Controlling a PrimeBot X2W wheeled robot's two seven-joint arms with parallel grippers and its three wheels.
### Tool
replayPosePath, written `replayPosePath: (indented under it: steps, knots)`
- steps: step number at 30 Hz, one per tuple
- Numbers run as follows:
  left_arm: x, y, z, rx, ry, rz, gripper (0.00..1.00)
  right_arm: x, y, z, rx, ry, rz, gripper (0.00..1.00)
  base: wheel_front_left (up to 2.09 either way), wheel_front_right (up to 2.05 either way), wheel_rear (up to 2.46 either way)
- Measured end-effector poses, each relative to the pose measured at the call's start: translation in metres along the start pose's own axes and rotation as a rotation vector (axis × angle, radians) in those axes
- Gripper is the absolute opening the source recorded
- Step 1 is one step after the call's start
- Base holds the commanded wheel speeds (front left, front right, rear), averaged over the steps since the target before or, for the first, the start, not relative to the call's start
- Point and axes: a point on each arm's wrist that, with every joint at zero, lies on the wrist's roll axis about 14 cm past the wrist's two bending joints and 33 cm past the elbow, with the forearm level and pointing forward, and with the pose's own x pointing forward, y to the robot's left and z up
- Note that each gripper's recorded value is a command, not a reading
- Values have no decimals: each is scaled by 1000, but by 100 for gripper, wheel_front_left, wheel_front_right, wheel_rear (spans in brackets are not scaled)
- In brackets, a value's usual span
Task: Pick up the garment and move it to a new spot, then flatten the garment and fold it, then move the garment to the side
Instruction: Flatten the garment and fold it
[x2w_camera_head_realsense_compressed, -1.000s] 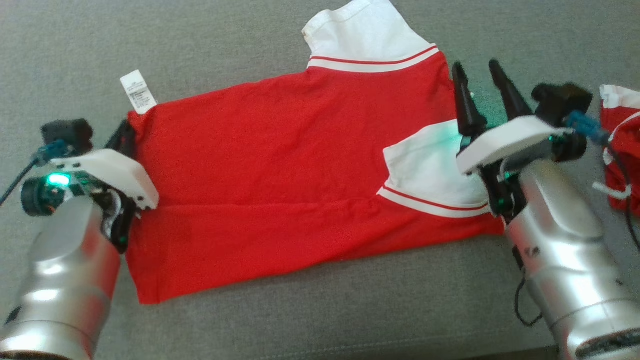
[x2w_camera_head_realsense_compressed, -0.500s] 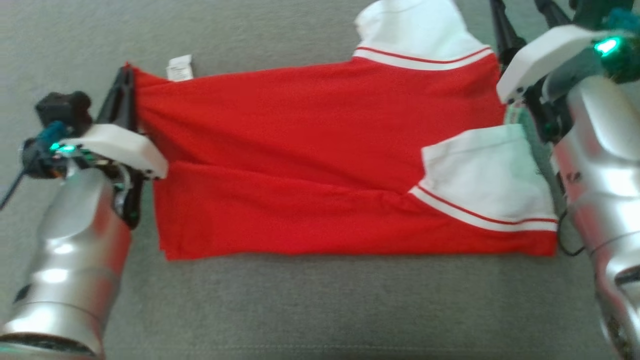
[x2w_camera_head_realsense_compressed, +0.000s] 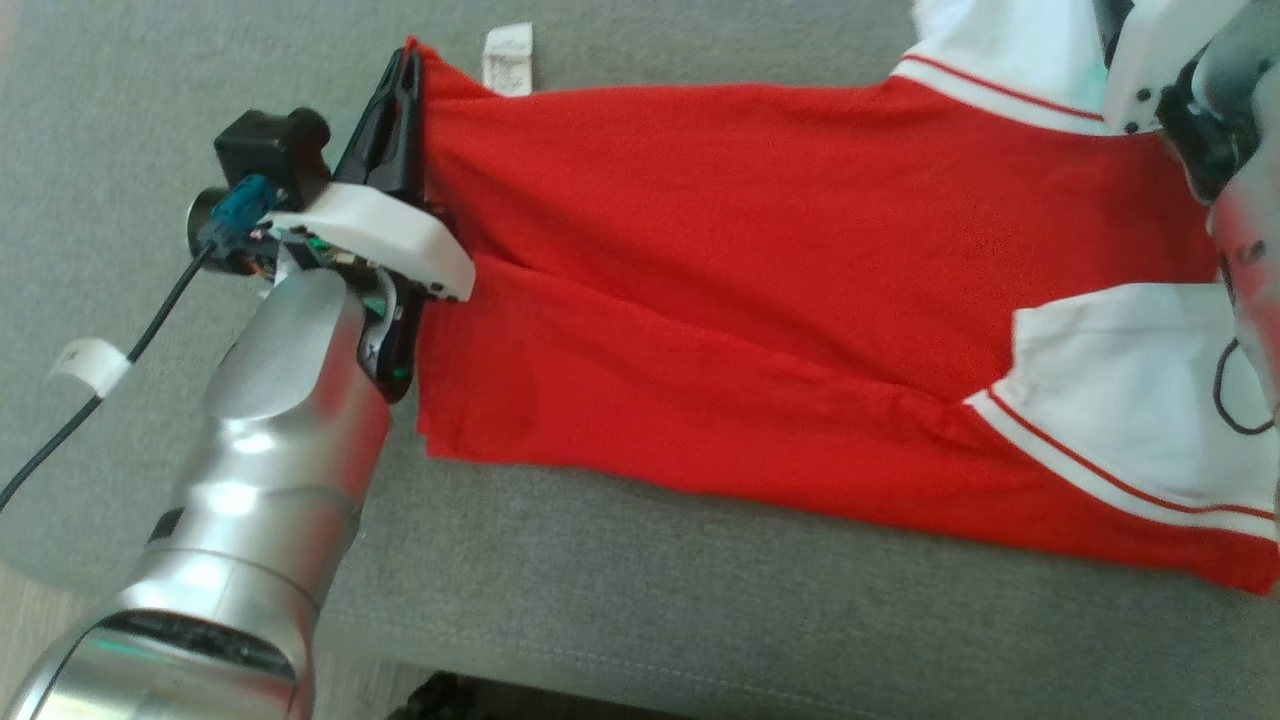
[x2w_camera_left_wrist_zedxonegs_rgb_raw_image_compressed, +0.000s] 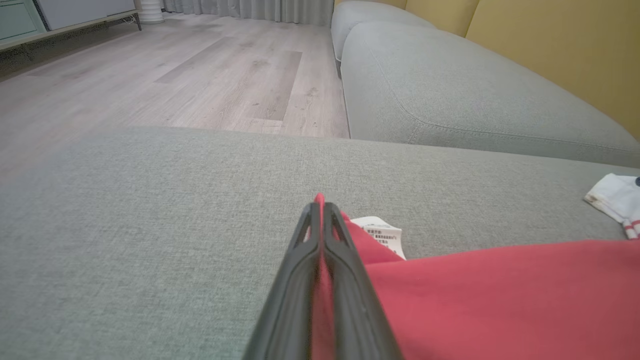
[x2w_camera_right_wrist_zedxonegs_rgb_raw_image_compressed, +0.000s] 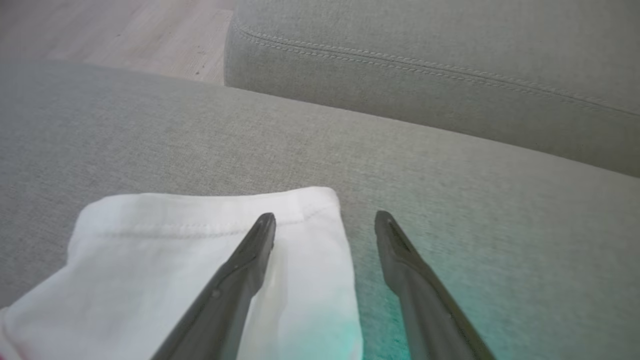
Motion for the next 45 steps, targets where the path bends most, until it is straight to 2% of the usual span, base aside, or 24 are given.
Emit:
replayPosePath:
  steps: [3,4,5,11,18,21,26,29,32,34,35,40,41,42,43,44,45]
  knots:
    - [2,3,-4,-2,6,8,0,10,7,-7,-1,26,16,100,0,0,0]
    - [2,4,-5,-2,7,10,0,14,11,-12,7,40,25,76,0,0,0]
    - [3,4,-6,1,10,10,0,18,14,-13,7,39,32,2,0,0,0]
    - [8,5,-2,-14,-12,14,0,19,6,16,-13,-129,11,0,0,0,0]
    - [15,6,29,-27,-109,37,0,-13,-24,60,22,-396,-60,0,0,0,0]
    - [14,7,29,-31,-122,48,0,-30,-29,75,29,-463,-75,0,0,0,0]
    - [9,7,24,-31,-133,68,0,-60,-27,82,134,-557,-72,0,0,0,0]
    - [4,4,27,-32,-156,73,0,-83,-30,68,185,-595,-74,0,0,0,0]
    - [-8,1,26,-32,-170,78,0,-106,-22,39,244,-593,-52,0,0,0,0]
    - [-20,1,21,-32,-168,89,0,-121,-13,17,288,-581,-32,0,0,0,0]
    - [-33,2,10,-43,-152,103,0,-136,-4,-7,339,-560,-16,0,0,0,0]
    - [-66,-8,-22,-73,-88,112,0,-169,12,-62,451,-493,-9,0,0,0,0]
    - [-71,-8,-26,-80,-80,116,4,-174,15,-71,459,-479,-10,0,0,0,0]
    - [-75,-8,-29,-81,-75,117,32,-178,16,-79,465,-464,-13,0,0,0,0]
    - [-79,-9,-31,-74,-71,117,80,-182,19,-85,468,-453,-13,0,0,0,0]
    - [-81,-10,-31,-70,-69,114,99,-185,20,-89,474,-449,-15,0,0,0,0]
    - [-84,-12,-31,-70,-70,111,100,-188,21,-91,482,-447,-17,29,0,0,0]
